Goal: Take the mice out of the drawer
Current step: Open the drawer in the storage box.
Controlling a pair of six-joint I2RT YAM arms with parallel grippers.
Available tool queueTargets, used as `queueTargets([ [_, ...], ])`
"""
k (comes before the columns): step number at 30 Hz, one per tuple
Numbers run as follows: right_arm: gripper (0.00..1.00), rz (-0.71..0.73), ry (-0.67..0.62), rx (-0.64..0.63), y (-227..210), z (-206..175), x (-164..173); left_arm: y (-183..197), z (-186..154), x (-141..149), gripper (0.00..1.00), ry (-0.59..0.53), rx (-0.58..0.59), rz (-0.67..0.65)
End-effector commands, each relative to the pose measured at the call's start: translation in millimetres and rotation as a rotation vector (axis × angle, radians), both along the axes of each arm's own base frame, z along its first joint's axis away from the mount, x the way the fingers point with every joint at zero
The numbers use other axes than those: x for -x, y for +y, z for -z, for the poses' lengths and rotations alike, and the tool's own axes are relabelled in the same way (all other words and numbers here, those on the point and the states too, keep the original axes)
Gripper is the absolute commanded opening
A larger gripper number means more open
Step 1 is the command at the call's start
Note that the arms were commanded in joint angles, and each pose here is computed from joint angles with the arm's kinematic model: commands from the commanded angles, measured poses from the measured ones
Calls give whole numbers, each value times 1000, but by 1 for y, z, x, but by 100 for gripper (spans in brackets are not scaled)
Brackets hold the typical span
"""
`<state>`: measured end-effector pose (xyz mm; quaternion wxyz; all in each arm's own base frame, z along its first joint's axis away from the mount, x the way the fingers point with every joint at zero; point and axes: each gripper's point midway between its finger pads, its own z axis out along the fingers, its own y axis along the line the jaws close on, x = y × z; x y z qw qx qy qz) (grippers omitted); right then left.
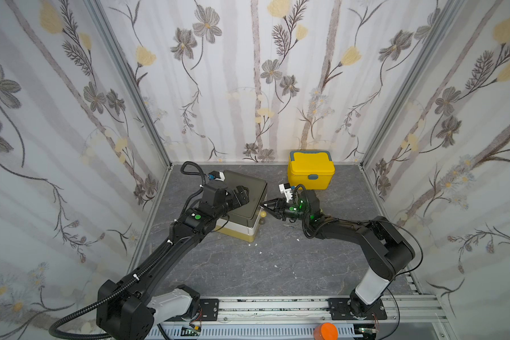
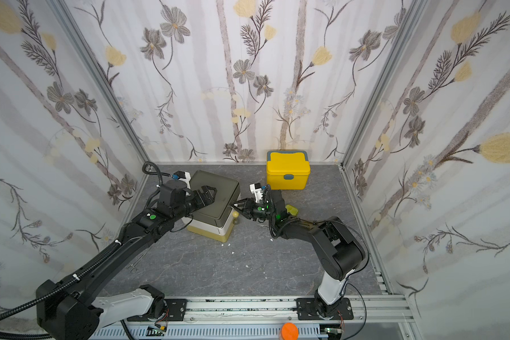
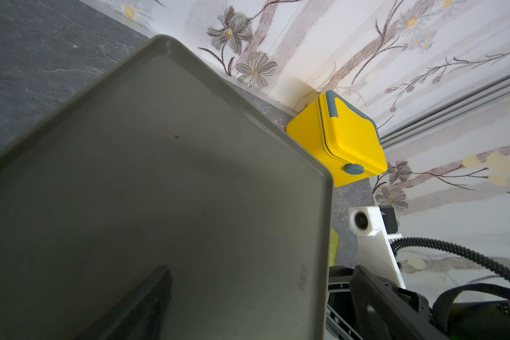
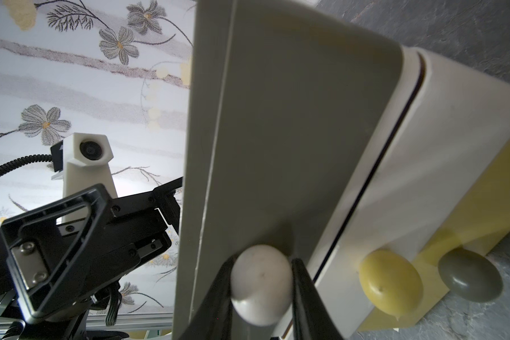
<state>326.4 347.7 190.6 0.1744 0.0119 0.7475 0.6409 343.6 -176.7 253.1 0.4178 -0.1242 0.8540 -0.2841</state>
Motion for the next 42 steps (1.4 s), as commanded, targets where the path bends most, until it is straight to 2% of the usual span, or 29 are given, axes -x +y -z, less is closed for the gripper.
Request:
queueTargets([
  [1, 24, -7, -54, -45, -5, -19, 2, 9, 14, 2, 97, 44, -38, -33],
  [29, 21, 126, -4, 50, -95, 8, 20, 18, 18, -1, 97, 51, -52, -77],
  [42, 22, 162, 3, 63, -109, 9, 21, 17, 14, -2, 97, 46, -48, -72],
])
